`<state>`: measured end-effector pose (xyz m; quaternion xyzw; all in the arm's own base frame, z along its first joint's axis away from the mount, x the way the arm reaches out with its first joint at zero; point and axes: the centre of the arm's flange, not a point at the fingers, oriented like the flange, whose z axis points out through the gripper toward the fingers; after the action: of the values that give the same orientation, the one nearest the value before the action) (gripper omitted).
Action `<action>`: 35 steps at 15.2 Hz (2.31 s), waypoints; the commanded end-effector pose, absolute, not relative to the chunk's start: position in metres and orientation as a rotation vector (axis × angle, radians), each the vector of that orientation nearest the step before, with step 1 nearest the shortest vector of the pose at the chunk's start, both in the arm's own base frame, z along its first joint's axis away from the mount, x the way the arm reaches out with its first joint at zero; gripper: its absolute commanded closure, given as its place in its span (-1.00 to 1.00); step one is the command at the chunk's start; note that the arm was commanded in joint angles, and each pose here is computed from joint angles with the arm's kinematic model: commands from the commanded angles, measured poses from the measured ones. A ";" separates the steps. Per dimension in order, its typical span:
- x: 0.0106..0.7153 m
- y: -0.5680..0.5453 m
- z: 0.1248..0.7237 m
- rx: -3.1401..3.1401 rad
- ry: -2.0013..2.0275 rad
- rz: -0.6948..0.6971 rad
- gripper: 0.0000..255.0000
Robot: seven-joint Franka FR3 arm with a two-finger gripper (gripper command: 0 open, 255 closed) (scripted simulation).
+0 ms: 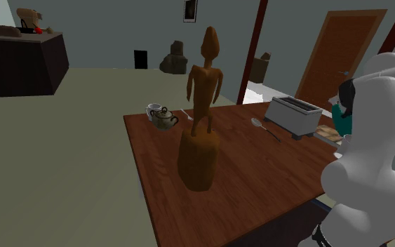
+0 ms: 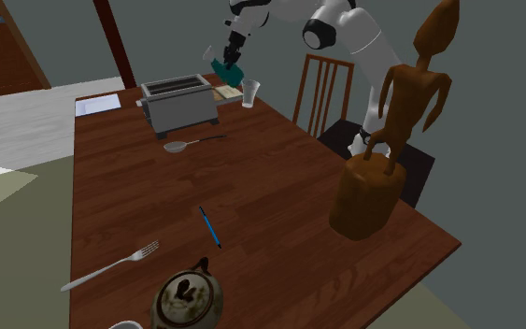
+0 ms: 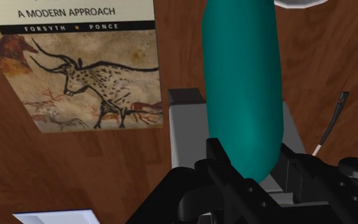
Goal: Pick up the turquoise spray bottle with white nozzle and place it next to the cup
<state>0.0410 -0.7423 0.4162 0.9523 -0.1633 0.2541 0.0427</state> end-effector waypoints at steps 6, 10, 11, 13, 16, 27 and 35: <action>0.041 -0.742 0.373 2.921 -0.507 0.772 1.00; 0.041 -0.742 0.352 2.921 -0.507 0.772 1.00; 0.041 -0.742 0.347 2.921 -0.507 0.772 1.00; 0.041 -0.742 0.336 2.921 -0.507 0.772 1.00; 0.041 -0.742 0.320 2.921 -0.507 0.772 1.00; 0.041 -0.742 0.311 2.921 -0.507 0.772 -1.00; 0.022 -0.736 0.345 2.921 -0.507 0.772 -1.00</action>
<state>0.0284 -0.7370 0.3352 0.9527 -0.1653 0.2519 0.0394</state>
